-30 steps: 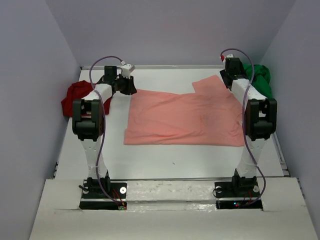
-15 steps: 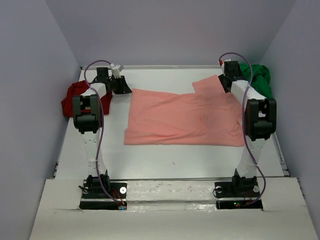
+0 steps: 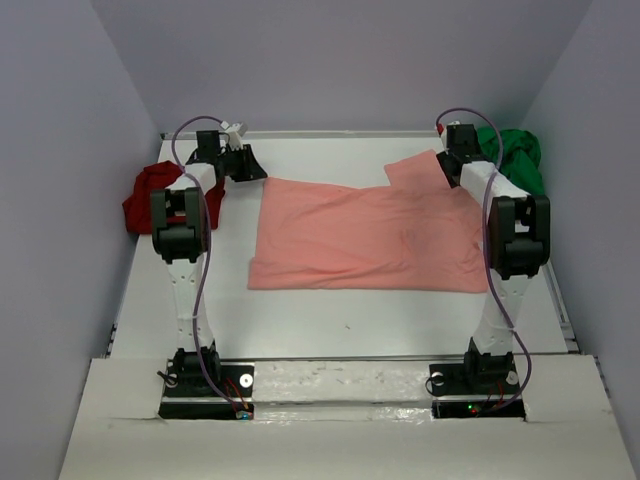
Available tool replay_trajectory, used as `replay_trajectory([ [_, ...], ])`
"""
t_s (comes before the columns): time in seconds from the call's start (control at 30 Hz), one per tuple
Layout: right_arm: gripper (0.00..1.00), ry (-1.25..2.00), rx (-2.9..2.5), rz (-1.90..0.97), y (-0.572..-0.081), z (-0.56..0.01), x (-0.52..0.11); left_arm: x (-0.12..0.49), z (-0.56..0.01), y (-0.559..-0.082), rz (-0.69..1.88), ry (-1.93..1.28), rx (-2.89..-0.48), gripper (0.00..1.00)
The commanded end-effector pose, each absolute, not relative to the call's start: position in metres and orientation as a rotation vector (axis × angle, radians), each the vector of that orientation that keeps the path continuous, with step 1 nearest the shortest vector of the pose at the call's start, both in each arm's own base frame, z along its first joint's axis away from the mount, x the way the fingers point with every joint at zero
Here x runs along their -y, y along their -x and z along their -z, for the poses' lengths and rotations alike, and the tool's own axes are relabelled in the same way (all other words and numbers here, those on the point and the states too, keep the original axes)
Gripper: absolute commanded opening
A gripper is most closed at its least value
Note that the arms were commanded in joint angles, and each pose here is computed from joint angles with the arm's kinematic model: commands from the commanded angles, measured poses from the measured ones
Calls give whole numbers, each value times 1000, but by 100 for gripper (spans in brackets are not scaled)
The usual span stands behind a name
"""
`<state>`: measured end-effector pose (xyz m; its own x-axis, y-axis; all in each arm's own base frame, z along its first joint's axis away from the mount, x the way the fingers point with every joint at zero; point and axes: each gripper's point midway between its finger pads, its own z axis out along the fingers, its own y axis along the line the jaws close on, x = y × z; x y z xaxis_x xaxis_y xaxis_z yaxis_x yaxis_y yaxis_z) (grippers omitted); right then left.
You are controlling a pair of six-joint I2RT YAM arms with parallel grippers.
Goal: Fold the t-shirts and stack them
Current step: Fold the tshirt
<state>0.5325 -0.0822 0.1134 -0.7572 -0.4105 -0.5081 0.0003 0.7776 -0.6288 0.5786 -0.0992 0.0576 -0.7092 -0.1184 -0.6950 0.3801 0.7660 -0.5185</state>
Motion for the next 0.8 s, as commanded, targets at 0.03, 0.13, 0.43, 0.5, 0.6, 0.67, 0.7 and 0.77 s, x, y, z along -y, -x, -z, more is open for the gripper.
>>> replay_trajectory([
  [0.03,66,282,-2253,811,-538,-138,80,102,-76,-594,845,-183,-2164,35],
  [0.13,66,284,-2246,822,-538,-142,81,101,-74,-597,832,-178,-2169,35],
  [0.43,65,286,-2245,836,-538,-144,83,113,-67,-591,851,-213,-2204,37],
  [0.5,65,290,-2245,846,-538,-144,84,113,-67,-592,852,-224,-2201,37],
  [0.6,65,291,-2242,849,-537,-146,84,112,-68,-592,842,-229,-2205,37],
  [0.67,65,292,-2241,850,-537,-147,84,111,-65,-592,825,-222,-2220,37],
  [0.7,65,294,-2237,849,-537,-149,84,125,-66,-593,814,-252,-2222,37],
  [0.77,65,297,-2239,855,-536,-148,85,124,-62,-593,793,-245,-2246,37],
])
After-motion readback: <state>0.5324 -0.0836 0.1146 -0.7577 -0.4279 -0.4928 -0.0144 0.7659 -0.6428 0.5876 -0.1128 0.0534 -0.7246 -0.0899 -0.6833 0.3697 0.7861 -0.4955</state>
